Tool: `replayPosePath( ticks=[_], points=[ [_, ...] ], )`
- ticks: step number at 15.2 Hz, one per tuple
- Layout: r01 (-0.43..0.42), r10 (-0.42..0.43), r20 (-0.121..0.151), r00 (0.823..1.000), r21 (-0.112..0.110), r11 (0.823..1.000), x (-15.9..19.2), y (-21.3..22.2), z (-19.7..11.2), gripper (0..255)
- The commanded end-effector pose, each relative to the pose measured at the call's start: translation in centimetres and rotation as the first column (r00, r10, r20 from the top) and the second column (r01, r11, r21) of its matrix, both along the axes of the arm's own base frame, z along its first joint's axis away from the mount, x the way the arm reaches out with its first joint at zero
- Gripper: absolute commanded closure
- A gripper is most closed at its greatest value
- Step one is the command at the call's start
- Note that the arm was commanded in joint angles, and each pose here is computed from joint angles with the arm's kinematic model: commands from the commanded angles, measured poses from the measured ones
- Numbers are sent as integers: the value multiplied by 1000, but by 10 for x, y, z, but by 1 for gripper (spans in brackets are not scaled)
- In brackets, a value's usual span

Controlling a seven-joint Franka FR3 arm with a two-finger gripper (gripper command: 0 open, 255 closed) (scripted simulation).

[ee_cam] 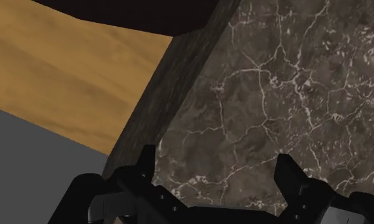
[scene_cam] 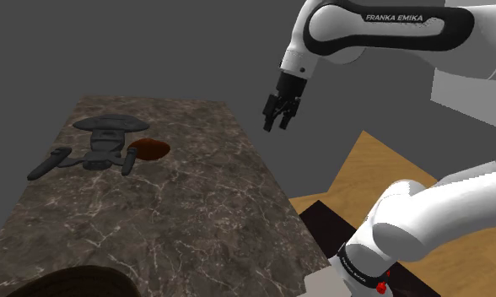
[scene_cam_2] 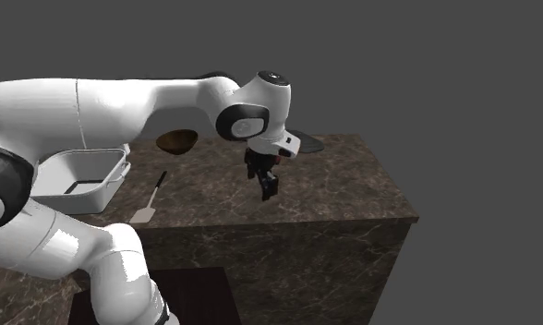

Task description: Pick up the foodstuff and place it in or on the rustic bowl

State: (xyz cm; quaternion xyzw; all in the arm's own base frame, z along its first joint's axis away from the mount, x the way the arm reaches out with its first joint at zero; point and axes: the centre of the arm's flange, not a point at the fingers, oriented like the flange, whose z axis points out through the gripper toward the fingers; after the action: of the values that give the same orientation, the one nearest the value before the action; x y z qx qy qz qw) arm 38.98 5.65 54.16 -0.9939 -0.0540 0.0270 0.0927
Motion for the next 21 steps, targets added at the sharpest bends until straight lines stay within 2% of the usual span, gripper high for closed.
replayPosePath(
  ticks=[1, 6, 11, 16, 21],
  points=[
    [-45, 45, 13, 999, 7, 999, 21, 17, -10, 0],
    [-153, 152, 42, 987, 21, 988, 66, 60, -26, 0],
    [-260, 257, 74, 964, 32, 965, 105, 109, -40, 0],
    [-364, 358, 106, 928, 39, 931, 140, 161, -52, 0],
    [-463, 454, 138, 880, 43, 885, 169, 218, -62, 0]
  ],
)
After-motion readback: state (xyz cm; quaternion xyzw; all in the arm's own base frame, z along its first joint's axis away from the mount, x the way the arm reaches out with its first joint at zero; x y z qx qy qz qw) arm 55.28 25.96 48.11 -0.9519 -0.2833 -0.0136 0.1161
